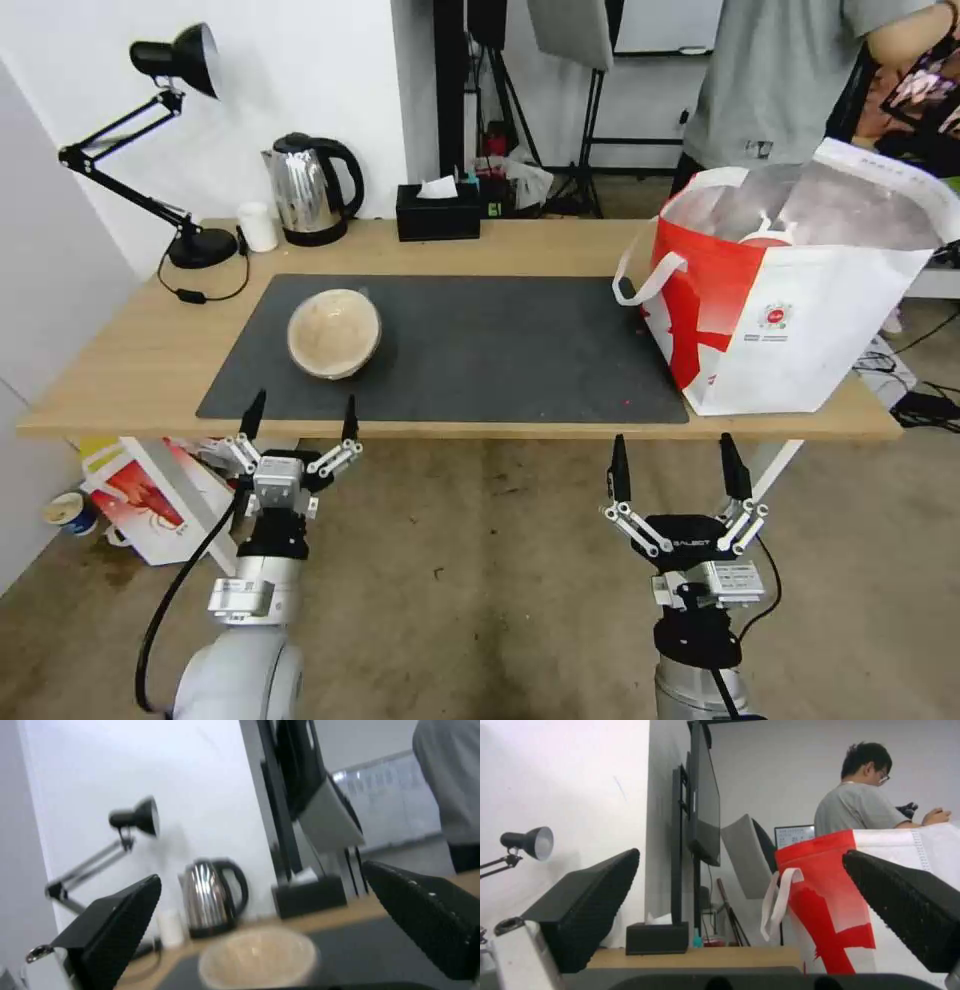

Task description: Pick up the trash from the table and place it into the takeout bag.

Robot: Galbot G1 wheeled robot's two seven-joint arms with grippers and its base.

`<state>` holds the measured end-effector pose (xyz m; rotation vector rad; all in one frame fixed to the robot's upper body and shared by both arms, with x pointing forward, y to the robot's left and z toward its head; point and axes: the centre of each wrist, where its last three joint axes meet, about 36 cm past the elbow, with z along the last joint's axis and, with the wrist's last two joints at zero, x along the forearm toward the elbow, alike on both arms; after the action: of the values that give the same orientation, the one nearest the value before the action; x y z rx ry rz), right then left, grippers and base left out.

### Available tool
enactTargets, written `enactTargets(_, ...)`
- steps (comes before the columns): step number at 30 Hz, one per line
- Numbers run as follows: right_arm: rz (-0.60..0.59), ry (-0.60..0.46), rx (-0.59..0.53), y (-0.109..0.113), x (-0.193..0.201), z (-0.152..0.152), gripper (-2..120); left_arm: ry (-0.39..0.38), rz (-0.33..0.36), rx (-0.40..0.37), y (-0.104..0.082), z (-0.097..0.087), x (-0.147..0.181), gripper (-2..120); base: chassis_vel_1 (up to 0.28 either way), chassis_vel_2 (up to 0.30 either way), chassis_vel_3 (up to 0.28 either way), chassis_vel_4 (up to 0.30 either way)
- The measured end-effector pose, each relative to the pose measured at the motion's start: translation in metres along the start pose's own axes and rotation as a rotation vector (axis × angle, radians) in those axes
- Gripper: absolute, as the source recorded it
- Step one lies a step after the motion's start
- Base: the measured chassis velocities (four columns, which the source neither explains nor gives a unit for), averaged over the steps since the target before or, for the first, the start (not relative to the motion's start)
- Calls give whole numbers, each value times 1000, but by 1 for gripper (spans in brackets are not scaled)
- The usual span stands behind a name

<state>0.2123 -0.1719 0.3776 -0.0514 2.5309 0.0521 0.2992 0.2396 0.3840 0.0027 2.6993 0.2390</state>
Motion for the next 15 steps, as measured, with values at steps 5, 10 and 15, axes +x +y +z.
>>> enactTargets(5, 0, -1, 0, 0, 0, 0, 100, -150, -6, -36, 2, 23, -18, 100, 0, 0, 0, 0)
enactTargets(10, 0, -1, 0, 0, 0, 0, 100, -220, -6, -52, 2, 34, -28, 100, 0, 0, 0, 0)
enactTargets(15, 0, -1, 0, 0, 0, 0, 100, -226, -7, -54, 2, 35, -28, 100, 0, 0, 0, 0)
